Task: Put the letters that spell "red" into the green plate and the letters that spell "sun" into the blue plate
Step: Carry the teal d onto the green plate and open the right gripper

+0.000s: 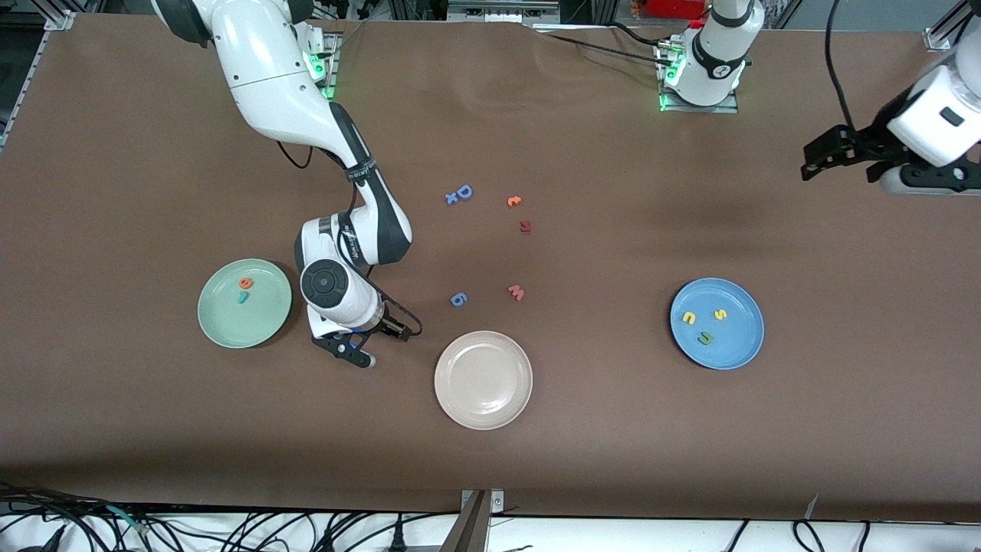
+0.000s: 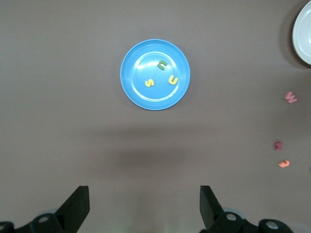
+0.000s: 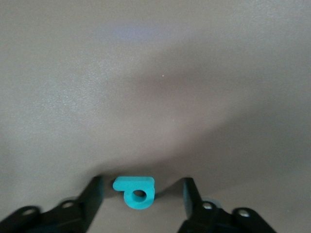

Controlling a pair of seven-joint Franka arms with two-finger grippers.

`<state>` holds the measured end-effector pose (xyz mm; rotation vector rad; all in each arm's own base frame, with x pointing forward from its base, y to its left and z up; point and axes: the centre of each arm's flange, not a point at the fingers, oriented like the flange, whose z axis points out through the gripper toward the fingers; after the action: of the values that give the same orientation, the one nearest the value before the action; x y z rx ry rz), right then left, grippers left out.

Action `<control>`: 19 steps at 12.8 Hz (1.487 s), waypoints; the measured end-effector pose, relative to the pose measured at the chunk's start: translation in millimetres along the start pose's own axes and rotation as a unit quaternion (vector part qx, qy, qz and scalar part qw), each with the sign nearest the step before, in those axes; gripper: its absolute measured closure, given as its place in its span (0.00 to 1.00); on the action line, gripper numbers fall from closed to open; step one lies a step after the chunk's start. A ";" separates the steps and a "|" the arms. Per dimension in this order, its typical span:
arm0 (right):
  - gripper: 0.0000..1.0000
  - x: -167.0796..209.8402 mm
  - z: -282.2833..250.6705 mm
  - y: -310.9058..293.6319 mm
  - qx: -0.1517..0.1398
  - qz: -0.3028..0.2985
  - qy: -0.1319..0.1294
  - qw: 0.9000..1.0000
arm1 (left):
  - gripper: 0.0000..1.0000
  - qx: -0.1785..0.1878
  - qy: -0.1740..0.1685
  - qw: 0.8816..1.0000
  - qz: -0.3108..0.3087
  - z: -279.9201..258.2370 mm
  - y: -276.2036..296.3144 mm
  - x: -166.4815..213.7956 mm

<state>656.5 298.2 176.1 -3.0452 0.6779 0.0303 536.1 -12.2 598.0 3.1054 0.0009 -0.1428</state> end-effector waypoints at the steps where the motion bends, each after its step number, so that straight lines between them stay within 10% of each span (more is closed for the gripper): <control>1: 0.46 1.0 -2.5 -1.2 0.002 0.000 0.002 1.000 | 0.00 -0.001 -0.004 1.000 -0.002 5.0 -7.4 3.8; 4: 0.65 2.3 -4.1 -0.5 0.001 0.000 0.002 1.000 | 0.00 0.000 -0.009 1.000 0.001 15.6 -6.2 12.1; 11: 0.65 4.9 -5.7 1.4 -0.003 -0.004 0.000 1.000 | 0.00 0.001 -0.014 1.000 0.009 17.9 2.4 12.2; 19: 0.65 62.4 -48.8 73.1 -0.092 -0.087 -0.051 0.991 | 0.00 0.001 -0.021 1.000 0.014 12.7 8.8 7.9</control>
<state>682.7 204.4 222.3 -3.2381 0.4225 0.2582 542.7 -21.5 584.9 3.1029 -0.0444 -0.2087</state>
